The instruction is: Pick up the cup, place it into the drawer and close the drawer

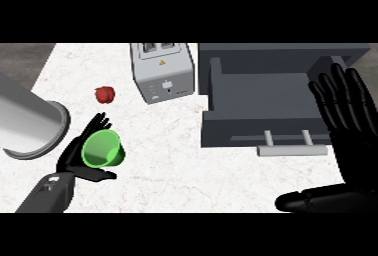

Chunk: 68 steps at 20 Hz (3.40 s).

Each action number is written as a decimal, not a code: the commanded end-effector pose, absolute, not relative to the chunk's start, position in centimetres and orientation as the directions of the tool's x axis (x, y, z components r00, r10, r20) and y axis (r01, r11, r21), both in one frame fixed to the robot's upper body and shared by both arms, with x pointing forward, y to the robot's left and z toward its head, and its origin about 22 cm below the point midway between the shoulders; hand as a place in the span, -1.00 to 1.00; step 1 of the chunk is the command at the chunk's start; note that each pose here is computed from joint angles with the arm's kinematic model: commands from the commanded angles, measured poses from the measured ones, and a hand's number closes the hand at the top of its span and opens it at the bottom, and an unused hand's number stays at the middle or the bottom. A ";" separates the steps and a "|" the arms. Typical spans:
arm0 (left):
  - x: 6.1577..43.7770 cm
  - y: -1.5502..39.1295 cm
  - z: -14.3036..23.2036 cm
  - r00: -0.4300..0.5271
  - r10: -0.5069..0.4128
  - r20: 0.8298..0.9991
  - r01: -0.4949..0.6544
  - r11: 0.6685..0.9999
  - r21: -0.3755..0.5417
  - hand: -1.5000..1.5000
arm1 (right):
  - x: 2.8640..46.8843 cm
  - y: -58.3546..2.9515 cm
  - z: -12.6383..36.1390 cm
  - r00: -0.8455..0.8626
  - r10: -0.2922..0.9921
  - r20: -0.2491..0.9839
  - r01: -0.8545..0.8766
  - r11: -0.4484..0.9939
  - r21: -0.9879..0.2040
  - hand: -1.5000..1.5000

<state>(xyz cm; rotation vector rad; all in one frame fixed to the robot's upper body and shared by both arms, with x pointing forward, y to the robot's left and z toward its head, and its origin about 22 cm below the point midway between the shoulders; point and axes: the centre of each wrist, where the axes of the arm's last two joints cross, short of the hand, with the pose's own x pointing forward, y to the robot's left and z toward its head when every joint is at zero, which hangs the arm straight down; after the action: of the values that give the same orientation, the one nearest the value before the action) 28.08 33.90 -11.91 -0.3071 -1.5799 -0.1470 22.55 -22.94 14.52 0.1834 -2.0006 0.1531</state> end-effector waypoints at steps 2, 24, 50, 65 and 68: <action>28.4 32.2 -12.4 -0.029 0.289 0.957 0.398 0.881 -0.254 -1.00 | 22.5 -23.4 15.3 -0.432 -0.056 0.900 -0.183 0.983 -0.027 -1.00; 28.9 31.0 -11.8 -0.331 0.311 0.891 0.204 0.945 -0.255 1.00 | 23.4 -23.7 14.4 -0.428 -0.048 0.902 -0.176 0.984 -0.031 -1.00; 32.0 19.1 7.7 -0.476 0.350 0.806 0.249 0.933 -0.258 1.00 | 20.8 -24.5 14.3 -0.397 -0.034 0.917 -0.166 0.985 -0.036 -1.00; 38.0 11.5 17.8 -0.486 0.234 0.842 0.239 0.962 -0.129 1.00 | 21.9 -25.9 13.7 -0.404 -0.036 0.914 -0.163 0.986 -0.034 -1.00; 38.2 9.6 16.4 -0.500 0.203 0.842 0.250 0.965 -0.084 1.00 | 24.1 -24.3 13.5 -0.391 -0.026 0.920 -0.167 0.985 -0.043 -1.00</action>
<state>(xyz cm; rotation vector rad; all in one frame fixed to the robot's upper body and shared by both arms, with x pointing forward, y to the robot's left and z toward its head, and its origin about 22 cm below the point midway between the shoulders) 37.32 11.32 15.70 -0.3382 -2.1049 -0.0125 22.89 -24.75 14.17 0.1342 -1.9867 0.1397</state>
